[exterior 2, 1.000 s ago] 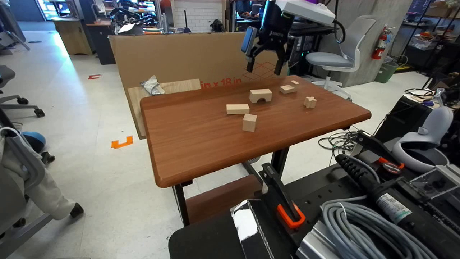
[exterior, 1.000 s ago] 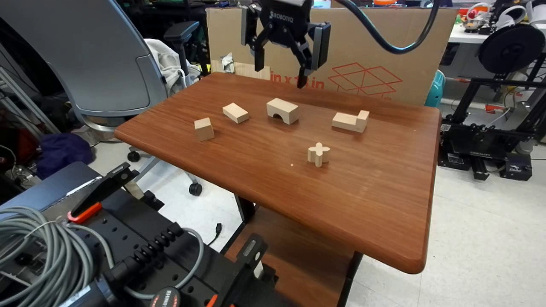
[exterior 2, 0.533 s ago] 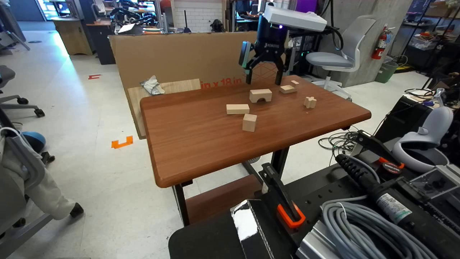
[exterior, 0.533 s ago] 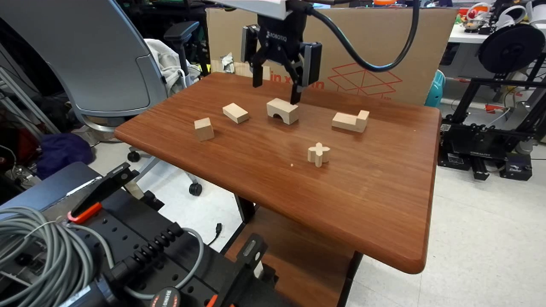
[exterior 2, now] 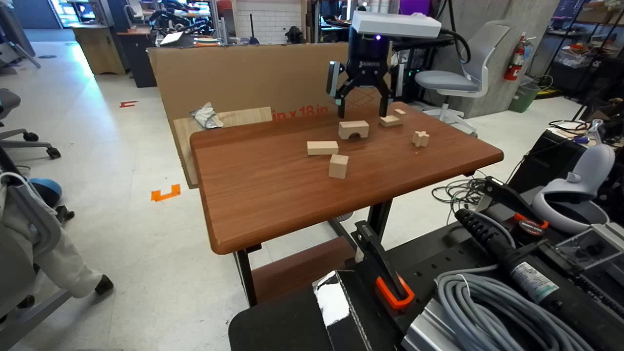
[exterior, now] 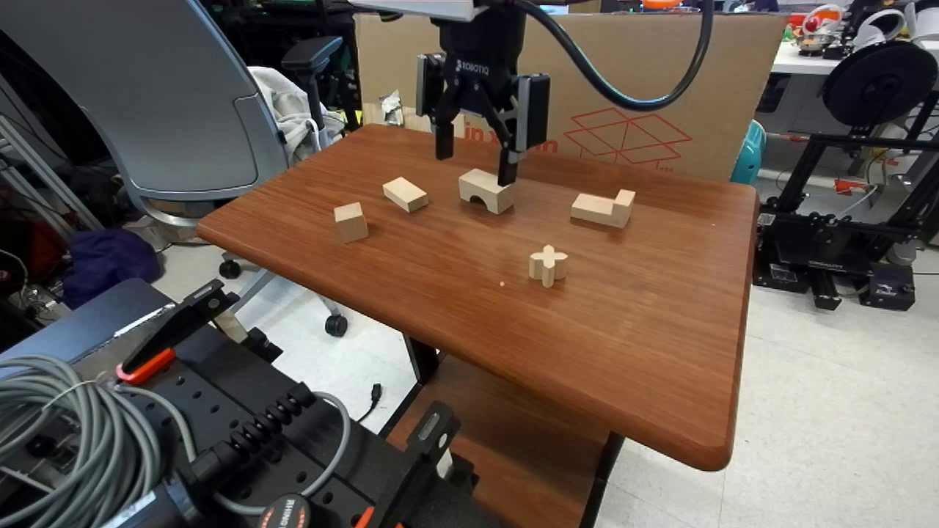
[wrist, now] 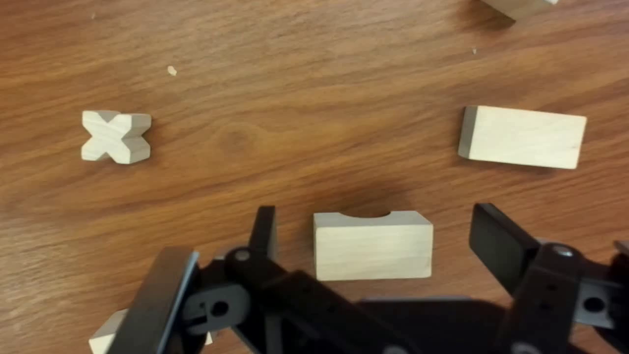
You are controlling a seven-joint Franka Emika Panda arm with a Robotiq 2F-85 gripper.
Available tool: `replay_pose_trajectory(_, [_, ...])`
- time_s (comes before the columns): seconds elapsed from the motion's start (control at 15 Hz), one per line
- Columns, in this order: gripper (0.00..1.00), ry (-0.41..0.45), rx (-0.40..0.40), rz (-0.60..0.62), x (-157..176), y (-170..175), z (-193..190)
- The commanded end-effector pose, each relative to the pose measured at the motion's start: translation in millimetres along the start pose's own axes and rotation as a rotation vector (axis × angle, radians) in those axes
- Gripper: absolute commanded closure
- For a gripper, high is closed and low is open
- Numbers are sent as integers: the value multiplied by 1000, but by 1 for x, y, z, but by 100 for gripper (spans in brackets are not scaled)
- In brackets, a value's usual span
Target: Pick up the wooden block from the table and move it to the left.
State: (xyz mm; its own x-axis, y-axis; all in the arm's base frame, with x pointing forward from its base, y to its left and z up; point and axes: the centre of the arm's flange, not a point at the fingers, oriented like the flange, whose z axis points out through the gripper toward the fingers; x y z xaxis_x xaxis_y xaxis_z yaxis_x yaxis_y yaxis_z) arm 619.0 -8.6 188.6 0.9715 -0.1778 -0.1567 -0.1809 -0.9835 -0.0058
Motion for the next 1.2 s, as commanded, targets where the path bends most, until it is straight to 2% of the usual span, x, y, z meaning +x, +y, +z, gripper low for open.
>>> replay_pose_trajectory(0.0, [0,-8,-33,12,11,-1,-5])
replay_pose_trajectory(0.53, [0,28,-18,-39,27,-1,9])
replay_pose_trajectory(1.07, [0,-30,-18,-54,42,-7,39])
replay_pose_trajectory(1.13, [25,-32,-24,-58,43,-7,42])
